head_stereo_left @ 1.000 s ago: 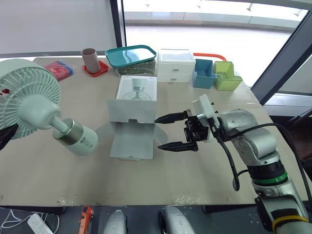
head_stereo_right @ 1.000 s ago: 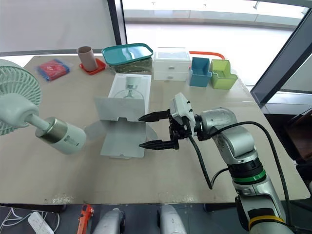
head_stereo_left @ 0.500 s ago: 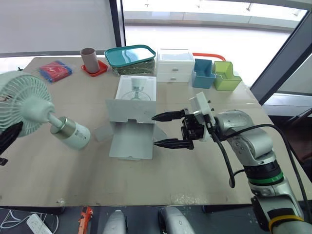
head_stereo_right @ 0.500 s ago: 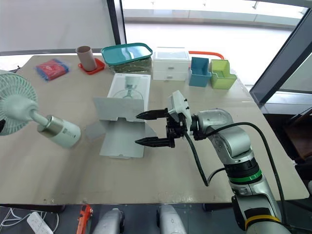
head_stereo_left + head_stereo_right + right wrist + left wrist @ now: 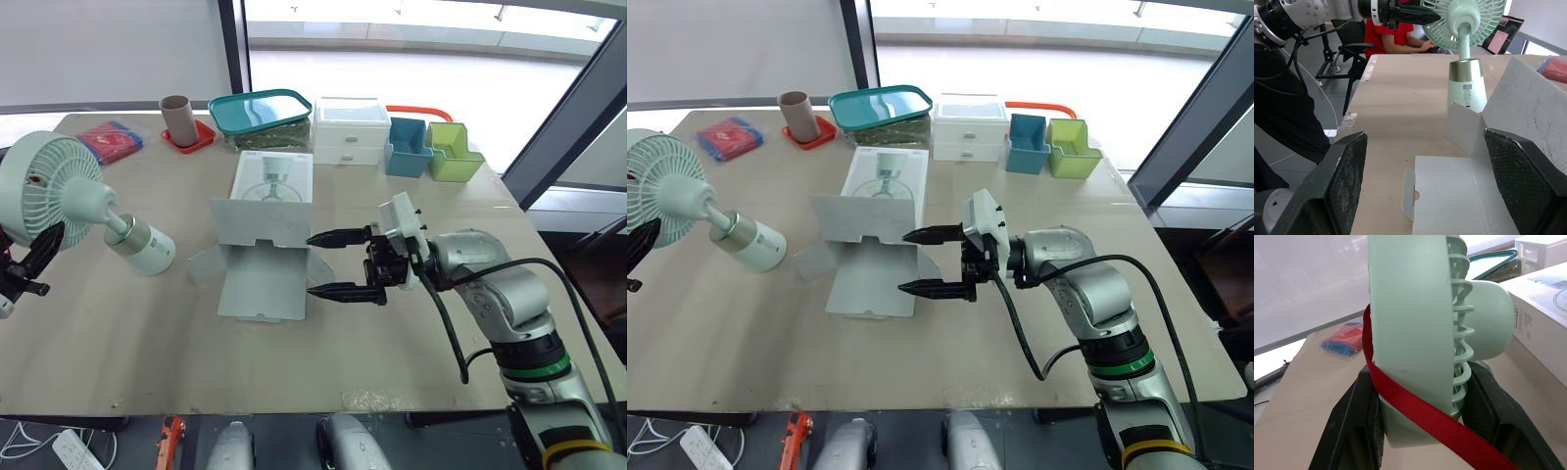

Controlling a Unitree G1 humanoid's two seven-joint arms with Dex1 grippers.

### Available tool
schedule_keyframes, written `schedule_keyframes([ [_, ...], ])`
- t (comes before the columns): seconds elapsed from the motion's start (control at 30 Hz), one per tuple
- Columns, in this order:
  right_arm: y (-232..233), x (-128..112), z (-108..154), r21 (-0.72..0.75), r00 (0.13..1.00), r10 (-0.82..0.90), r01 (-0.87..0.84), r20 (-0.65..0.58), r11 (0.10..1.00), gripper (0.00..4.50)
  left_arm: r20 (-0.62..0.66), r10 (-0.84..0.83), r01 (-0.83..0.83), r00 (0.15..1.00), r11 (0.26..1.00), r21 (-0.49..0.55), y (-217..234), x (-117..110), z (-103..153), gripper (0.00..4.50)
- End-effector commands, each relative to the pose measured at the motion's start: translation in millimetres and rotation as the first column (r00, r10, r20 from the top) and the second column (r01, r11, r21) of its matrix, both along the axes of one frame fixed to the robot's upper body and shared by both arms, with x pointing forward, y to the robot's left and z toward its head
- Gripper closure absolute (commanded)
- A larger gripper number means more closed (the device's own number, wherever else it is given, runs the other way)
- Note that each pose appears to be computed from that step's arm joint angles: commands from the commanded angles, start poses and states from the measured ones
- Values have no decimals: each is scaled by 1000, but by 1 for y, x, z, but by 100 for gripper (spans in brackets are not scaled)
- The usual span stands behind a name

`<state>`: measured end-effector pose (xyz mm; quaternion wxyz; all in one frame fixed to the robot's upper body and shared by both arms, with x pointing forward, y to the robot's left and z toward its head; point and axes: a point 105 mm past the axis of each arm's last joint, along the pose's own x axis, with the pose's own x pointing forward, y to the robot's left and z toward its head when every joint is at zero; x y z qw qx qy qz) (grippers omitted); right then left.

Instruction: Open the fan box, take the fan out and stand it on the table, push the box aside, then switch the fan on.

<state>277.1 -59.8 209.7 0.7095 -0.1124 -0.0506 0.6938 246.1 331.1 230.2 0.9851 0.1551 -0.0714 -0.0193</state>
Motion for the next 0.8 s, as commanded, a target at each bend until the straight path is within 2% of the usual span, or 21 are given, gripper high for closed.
schedule_keyframes([
  [0.03, -2, -6, 8, 6, 998, -13, 13, 57, 1000, 61, 40, 57, -59, 998, 997, 45, 2, 10, 10, 284],
  [0.13, -3, -6, 7, 5, 998, -20, 20, 58, 1000, 61, 52, 90, -93, 995, 995, 47, 5, 13, 10, 284],
  [0.53, -4, -6, 5, -8, 998, -26, 26, 60, 1000, 61, -88, 91, -91, 992, 996, -1, 1, 19, -16, 284],
  [0.8, -4, -6, 5, -11, 998, -26, 27, 62, 1000, 61, -49, 125, -128, 991, 991, -51, 7, 23, -7, 284],
])
